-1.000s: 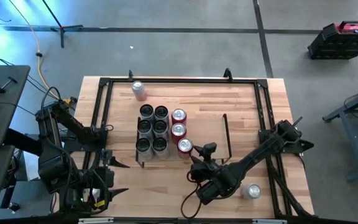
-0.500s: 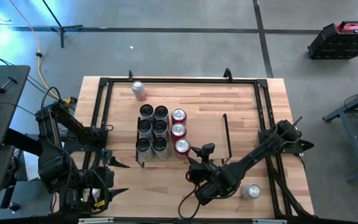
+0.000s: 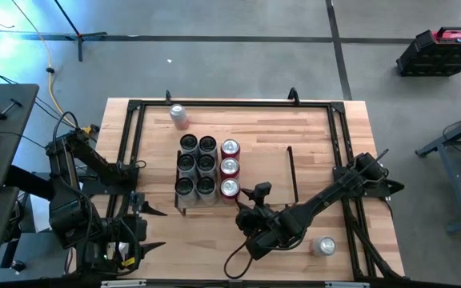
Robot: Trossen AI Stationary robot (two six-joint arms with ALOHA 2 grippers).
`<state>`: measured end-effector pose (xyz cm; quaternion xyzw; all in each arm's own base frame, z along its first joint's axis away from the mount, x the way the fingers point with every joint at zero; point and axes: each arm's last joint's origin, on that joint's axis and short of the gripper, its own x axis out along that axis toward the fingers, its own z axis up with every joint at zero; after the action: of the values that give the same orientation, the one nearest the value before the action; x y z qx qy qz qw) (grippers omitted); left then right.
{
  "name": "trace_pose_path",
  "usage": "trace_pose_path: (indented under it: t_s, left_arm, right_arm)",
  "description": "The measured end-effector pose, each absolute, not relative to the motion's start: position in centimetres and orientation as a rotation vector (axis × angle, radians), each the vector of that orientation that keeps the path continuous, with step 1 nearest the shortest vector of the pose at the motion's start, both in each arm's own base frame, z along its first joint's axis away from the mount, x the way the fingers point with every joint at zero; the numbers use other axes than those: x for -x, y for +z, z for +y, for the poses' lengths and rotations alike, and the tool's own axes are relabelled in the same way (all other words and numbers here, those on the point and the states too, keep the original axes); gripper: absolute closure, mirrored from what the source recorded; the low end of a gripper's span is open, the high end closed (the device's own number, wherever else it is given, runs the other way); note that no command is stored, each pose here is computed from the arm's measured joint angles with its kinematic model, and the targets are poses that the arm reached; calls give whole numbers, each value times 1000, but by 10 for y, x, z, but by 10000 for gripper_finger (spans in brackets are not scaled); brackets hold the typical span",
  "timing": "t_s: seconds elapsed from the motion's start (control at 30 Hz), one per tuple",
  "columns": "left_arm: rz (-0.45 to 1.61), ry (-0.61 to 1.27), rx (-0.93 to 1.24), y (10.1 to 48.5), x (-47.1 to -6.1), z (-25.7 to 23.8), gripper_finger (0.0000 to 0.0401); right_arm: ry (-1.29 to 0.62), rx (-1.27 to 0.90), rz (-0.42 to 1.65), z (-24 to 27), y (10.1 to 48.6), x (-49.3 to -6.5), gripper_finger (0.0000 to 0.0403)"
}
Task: Place canned beverage on shelf
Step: Put the red soda can aligned with the other red soda cans on the shelf
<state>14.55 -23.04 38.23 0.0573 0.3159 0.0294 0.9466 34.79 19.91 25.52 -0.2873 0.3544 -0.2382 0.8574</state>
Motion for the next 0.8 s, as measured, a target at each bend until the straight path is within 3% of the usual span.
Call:
trace_pose_path:
  t_s: [0.47, 0.8]
  left_arm:
    - [644, 60, -117, 382, -145, -230, 66]
    - [644, 60, -117, 382, -145, -230, 66]
  right_arm:
    - [-480, 630, 733, 204, 259, -347, 167]
    - [-452, 620, 664, 224, 304, -339, 167]
